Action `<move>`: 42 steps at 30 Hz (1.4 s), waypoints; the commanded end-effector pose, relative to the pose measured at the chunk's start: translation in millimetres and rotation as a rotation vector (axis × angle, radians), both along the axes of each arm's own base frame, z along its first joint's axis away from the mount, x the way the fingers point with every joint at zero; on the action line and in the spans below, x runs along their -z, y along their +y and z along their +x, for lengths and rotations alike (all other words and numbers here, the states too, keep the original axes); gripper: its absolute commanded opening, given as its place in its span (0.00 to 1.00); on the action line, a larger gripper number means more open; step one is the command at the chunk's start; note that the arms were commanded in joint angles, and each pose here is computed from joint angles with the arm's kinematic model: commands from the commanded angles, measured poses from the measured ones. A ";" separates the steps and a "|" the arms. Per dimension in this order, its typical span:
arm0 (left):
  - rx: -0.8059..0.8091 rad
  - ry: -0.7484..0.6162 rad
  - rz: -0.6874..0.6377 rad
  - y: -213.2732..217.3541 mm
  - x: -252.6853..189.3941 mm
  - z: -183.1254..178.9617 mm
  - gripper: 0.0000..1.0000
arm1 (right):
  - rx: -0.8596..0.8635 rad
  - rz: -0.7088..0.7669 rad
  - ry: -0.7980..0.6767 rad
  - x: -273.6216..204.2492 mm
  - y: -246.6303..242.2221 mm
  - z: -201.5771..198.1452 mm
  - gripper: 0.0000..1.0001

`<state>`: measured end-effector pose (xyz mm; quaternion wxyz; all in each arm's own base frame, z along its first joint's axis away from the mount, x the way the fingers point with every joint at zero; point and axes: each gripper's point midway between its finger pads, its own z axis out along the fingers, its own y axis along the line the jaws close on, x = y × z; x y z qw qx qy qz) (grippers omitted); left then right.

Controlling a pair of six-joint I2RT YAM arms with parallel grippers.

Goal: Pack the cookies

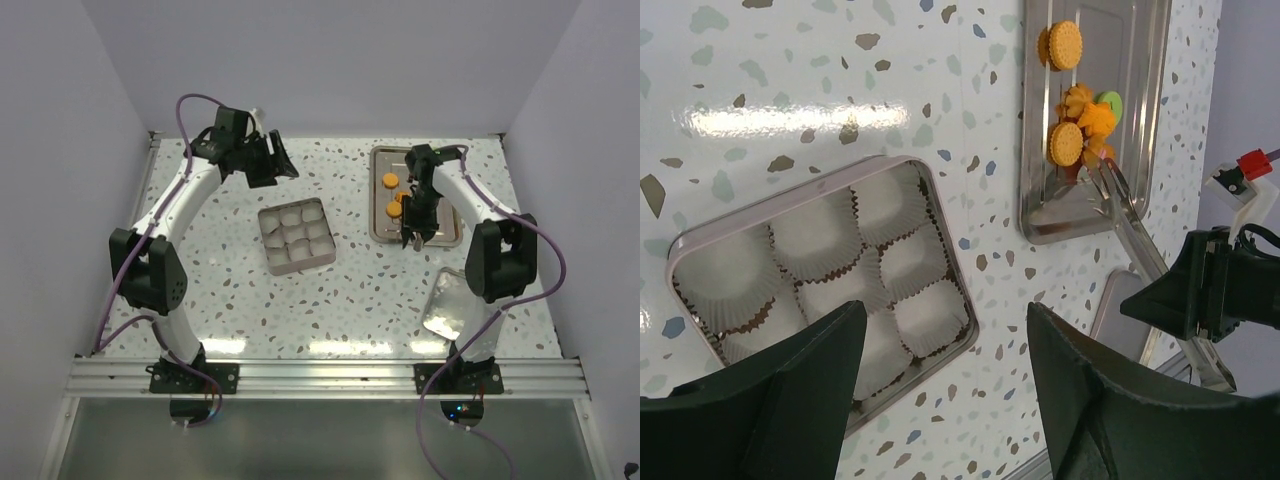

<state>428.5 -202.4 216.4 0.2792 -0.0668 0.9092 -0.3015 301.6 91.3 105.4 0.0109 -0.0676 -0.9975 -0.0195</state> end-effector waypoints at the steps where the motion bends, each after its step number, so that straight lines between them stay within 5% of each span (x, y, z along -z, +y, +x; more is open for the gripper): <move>1: 0.008 -0.056 -0.003 6.4 -19.0 0.4 0.70 | 0.000 -0.001 -0.041 -5.0 0.4 8.7 0.25; 14: 0.007 -0.058 -0.009 5.0 -23.5 3.2 0.70 | 0.021 0.002 -0.112 -41.5 -4.1 -3.7 0.00; 26: 0.008 -0.064 -0.012 5.5 -29.3 0.2 0.69 | 0.025 0.046 -0.157 -65.8 -0.8 -17.9 0.00; 37: -0.025 -0.083 0.037 21.1 -32.3 -9.4 0.69 | -0.015 0.356 -0.193 -100.8 47.9 -32.7 0.00; 42: -0.037 -0.081 0.034 27.7 -26.2 -17.8 0.69 | -0.045 0.376 -0.201 -107.2 57.1 -36.6 0.00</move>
